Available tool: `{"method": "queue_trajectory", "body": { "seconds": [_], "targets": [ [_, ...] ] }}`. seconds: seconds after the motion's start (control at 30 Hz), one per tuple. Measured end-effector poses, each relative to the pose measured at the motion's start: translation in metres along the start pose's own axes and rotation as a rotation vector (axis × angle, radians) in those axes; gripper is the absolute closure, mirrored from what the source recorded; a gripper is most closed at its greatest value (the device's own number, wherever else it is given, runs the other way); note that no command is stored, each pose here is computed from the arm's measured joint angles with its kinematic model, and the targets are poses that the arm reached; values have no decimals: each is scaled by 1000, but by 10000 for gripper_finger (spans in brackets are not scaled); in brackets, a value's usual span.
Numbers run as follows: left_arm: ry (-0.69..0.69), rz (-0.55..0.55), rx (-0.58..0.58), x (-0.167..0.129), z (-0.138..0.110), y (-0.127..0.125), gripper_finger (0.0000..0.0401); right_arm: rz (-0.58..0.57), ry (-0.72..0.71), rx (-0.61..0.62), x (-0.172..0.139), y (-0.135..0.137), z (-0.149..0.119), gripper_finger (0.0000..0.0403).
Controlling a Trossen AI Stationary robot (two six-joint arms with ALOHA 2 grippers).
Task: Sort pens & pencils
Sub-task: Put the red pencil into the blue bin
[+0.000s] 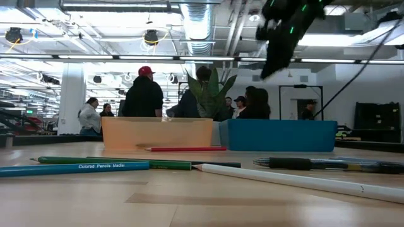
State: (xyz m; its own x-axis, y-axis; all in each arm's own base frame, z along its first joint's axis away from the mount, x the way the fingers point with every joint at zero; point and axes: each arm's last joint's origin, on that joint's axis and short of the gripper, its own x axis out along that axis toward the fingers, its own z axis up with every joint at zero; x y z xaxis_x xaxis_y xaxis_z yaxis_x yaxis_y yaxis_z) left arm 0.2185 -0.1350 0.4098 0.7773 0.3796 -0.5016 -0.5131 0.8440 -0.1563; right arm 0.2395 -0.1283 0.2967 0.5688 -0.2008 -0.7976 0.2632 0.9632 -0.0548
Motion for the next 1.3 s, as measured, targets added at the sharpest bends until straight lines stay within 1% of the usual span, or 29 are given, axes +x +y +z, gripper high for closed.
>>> {"method": "queue_trajectory", "body": {
  "seconds": [0.1, 0.2, 0.27, 0.37, 0.43, 0.53, 0.67, 0.9, 1.1, 1.2, 1.3],
  "targets": [
    [92, 5, 14, 15, -6, -6, 234, 82, -102, -61, -20, 31, 5, 235],
    [174, -4, 39, 26, -14, -13, 234, 160, -177, -196, -18, 69, 13, 243],
    [199, -6, 49, 30, -18, -16, 234, 194, -219, -275, -7, 95, 21, 248],
    [201, -10, 37, 29, -18, -18, 234, 247, -258, -379, 19, 126, 30, 255],
    [203, -23, 22, 25, -18, -18, 234, 267, -253, -433, 39, 142, 36, 259],
    [196, -54, -11, 15, -14, -16, 234, 281, -199, -509, 72, 158, 43, 265],
    [175, -74, -45, 3, -14, -14, 234, 293, -139, -550, 114, 169, 54, 267],
    [173, -93, -49, -3, -17, -17, 234, 282, -30, -622, 167, 166, 64, 267],
    [173, -92, -58, -3, -17, -17, 234, 286, 50, -638, 203, 169, 57, 270],
    [172, -92, -58, -3, -17, -17, 234, 244, 79, -644, 216, 170, 53, 269],
    [169, -90, -58, -3, -17, -17, 234, 192, 113, -650, 222, 169, 49, 269]
  ]
}}
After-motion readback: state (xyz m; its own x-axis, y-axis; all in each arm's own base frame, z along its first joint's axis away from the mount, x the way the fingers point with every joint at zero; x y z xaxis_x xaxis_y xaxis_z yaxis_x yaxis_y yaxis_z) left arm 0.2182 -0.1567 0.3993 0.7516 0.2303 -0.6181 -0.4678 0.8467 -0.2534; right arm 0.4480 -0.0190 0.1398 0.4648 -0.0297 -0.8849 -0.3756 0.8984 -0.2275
